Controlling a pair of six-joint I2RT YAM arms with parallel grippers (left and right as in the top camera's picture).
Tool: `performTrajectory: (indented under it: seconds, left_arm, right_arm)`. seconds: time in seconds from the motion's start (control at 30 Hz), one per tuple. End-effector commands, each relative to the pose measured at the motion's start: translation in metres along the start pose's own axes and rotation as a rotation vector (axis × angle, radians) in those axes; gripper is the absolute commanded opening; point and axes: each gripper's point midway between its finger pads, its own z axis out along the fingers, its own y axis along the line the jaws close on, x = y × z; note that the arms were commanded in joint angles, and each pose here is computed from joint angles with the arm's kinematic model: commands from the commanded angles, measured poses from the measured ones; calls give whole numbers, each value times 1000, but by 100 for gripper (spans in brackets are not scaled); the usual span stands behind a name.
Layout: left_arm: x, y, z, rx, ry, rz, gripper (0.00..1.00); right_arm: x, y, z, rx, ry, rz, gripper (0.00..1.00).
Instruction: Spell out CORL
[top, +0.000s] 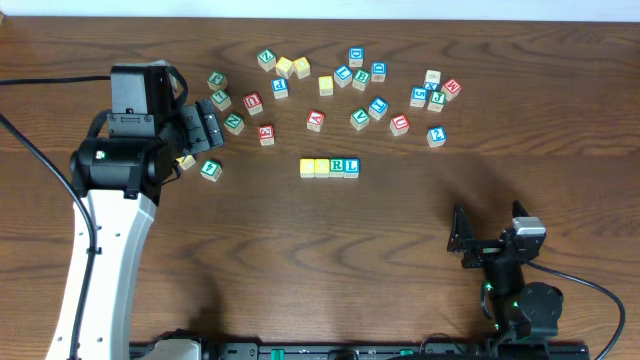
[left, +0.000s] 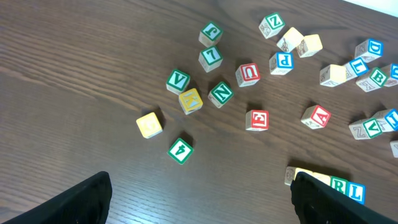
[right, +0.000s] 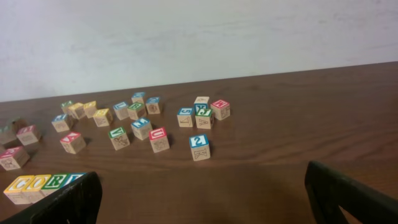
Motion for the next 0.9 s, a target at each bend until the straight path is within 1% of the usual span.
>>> performTrajectory:
  seconds: [0.0,0.27,0.43,0.63,0.87]
  left_arm:
    - [-4,4,-4,-23,-19,13,91]
    - [-3,7,-32,-5,-89,6,91]
    - [6,25,-48,-24,-150,-25,91]
    - [13,44,-48,-12,-343,-76,91]
    - [43,65,-42,8,-568,-116,91]
  right_arm:
    - [0,1,0,-4,-1,-14,99]
    - [0,1,0,-4,-1,-14,99]
    - [0,1,0,-4,-1,-14,99]
    - [0,1,0,-4,-1,-14,99]
    - [0,1,0,-4,-1,-14,99]
